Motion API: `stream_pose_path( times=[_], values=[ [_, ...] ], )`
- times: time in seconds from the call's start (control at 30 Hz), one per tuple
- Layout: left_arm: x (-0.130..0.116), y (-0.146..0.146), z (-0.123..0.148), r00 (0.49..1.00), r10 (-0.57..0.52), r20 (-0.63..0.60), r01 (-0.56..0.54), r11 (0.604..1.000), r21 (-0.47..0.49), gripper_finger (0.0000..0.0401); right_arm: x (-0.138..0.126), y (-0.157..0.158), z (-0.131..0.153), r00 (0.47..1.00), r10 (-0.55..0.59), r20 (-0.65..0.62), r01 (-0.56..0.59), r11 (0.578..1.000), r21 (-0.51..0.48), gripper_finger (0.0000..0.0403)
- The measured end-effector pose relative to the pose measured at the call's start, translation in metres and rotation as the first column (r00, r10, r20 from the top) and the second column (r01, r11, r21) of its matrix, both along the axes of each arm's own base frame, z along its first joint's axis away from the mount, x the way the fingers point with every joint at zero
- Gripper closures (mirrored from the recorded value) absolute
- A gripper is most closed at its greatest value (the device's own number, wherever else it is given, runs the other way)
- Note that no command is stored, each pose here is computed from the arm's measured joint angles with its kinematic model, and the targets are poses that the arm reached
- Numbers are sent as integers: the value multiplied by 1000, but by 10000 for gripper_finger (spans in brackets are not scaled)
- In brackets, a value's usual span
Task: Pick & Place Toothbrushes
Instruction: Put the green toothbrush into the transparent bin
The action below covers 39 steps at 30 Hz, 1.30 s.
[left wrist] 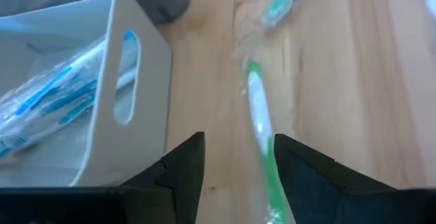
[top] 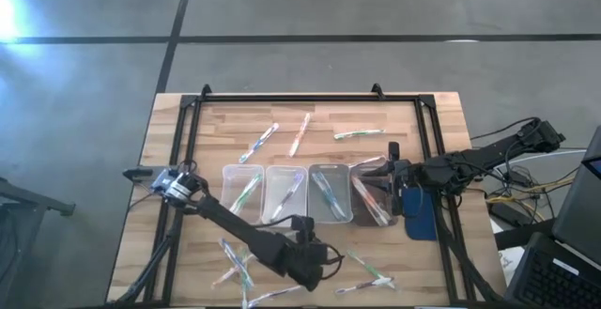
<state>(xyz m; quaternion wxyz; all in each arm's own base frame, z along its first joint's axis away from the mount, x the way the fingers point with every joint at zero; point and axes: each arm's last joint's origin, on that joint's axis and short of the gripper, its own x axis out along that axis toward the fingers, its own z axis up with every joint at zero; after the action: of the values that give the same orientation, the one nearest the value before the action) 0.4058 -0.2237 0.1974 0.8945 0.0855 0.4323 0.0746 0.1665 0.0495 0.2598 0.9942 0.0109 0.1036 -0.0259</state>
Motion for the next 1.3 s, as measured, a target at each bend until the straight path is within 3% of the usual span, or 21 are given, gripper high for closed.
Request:
stream_pose_path(
  times=[0.27, 0.63, 0.87, 1.3],
  values=[
    [14, -22, -21, 997, -71, -3, 71, 997, 37, 226, 0, 0, 0, 1000, 0, 0, 0, 1000, 0, 340],
    [34, -28, -27, 996, -14, -85, 19, 998, 54, 237, 0, 0, 0, 1000, -1, -2, 1, 1000, 14, 301],
    [35, -11, -32, 981, 109, -162, -116, 993, -36, 241, 0, 0, -1, 1000, -2, -5, 2, 1000, 17, 279],
    [34, -9, -38, 976, 109, -188, -128, 987, -94, 279, 0, 0, -1, 1000, -2, -5, 2, 1000, 17, 246]
  ],
)
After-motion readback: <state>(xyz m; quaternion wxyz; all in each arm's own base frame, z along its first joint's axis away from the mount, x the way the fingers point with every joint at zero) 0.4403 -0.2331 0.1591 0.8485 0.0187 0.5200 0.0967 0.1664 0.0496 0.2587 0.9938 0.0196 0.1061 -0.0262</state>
